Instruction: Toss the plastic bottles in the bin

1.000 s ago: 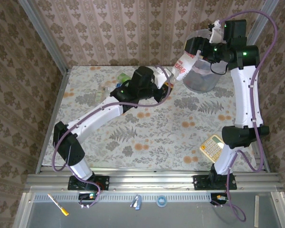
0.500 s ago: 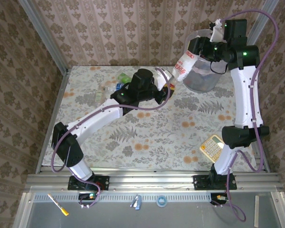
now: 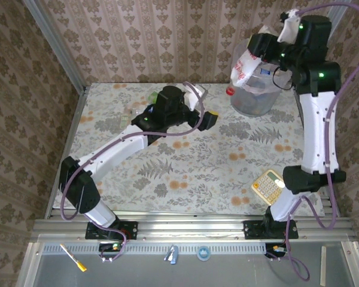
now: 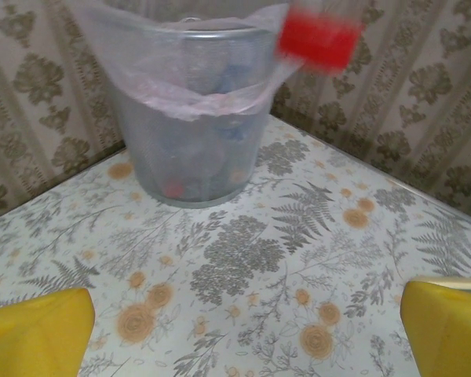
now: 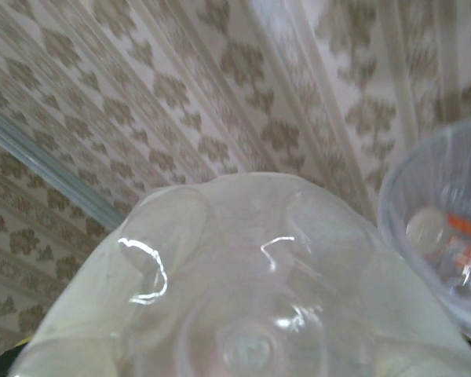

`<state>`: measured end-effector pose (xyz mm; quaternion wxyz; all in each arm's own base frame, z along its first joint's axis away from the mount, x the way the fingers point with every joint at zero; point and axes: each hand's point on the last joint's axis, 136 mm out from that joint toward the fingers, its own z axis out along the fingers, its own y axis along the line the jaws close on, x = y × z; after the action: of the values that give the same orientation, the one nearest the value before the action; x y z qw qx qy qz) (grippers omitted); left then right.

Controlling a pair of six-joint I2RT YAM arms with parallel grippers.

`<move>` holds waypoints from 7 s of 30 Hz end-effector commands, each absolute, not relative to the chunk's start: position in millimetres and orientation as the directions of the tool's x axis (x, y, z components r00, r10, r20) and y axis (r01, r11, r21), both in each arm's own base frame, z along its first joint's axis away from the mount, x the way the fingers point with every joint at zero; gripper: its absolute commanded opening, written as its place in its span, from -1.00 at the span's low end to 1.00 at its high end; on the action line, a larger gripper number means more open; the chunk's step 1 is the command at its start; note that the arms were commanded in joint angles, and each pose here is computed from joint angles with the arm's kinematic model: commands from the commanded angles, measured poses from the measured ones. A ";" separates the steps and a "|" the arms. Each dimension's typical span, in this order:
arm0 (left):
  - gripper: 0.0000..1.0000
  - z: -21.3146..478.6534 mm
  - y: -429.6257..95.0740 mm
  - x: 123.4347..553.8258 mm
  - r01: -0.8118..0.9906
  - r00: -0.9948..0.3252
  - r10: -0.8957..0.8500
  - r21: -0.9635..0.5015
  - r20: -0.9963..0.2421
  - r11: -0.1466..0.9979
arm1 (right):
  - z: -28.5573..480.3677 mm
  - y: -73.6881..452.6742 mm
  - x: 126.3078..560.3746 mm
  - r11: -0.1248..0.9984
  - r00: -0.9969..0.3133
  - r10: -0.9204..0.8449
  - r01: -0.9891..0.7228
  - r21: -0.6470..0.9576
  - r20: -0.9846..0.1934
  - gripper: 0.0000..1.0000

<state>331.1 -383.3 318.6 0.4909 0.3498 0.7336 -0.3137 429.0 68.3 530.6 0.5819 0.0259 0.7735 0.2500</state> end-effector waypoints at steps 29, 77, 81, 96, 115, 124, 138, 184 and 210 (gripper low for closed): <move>1.00 296.0 -320.8 380.7 0.615 -0.414 0.044 -0.244 -0.909 0.750 | 748.3 9.8 229.9 0.999 0.820 -0.008 -0.016 -0.036 -0.573 -0.37; 1.00 198.8 -161.0 386.8 0.019 -0.723 -0.234 -0.358 -0.650 0.934 | 586.7 -4.1 411.5 0.992 -0.017 0.107 -0.071 0.108 -0.994 1.00; 0.99 184.2 -139.2 381.4 -0.097 -0.751 -0.291 -0.337 -0.593 0.937 | 584.1 -0.5 408.1 0.989 -0.035 0.114 -0.088 0.117 -0.993 1.00; 1.00 146.1 -74.2 380.0 -0.247 -0.866 -0.260 -0.087 -0.427 0.965 | 575.0 17.1 402.3 0.970 -0.094 0.148 -0.179 0.163 -0.985 1.00; 0.88 92.4 -41.3 431.7 -0.110 -0.944 -0.089 0.047 -0.317 0.993 | 570.3 38.0 396.5 0.948 -0.132 0.155 -0.260 0.185 -0.979 1.00; 0.66 71.0 -41.7 455.2 -0.086 -0.950 -0.074 0.026 -0.304 0.996 | 570.3 43.2 395.1 0.942 -0.135 0.149 -0.281 0.182 -0.980 1.00; 0.08 59.6 -24.7 441.9 -0.133 -0.950 -0.124 0.014 -0.288 0.991 | 569.0 56.1 393.6 0.924 -0.125 0.142 -0.340 0.176 -0.982 1.00; -0.30 400.1 -345.1 352.6 0.784 -0.153 0.201 0.005 -0.968 0.620 | 519.7 141.3 409.3 0.653 -0.494 0.246 -0.551 0.519 -0.834 0.83; -0.34 416.2 -386.0 331.7 0.849 -0.102 0.200 0.019 -0.975 0.528 | 486.6 178.3 408.3 0.618 -0.588 0.132 -0.581 0.530 -0.798 0.38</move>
<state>334.9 -379.1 404.0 0.5362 0.3729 0.6988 -0.2918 416.0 171.9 486.9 0.4437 -0.1258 0.7901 0.4037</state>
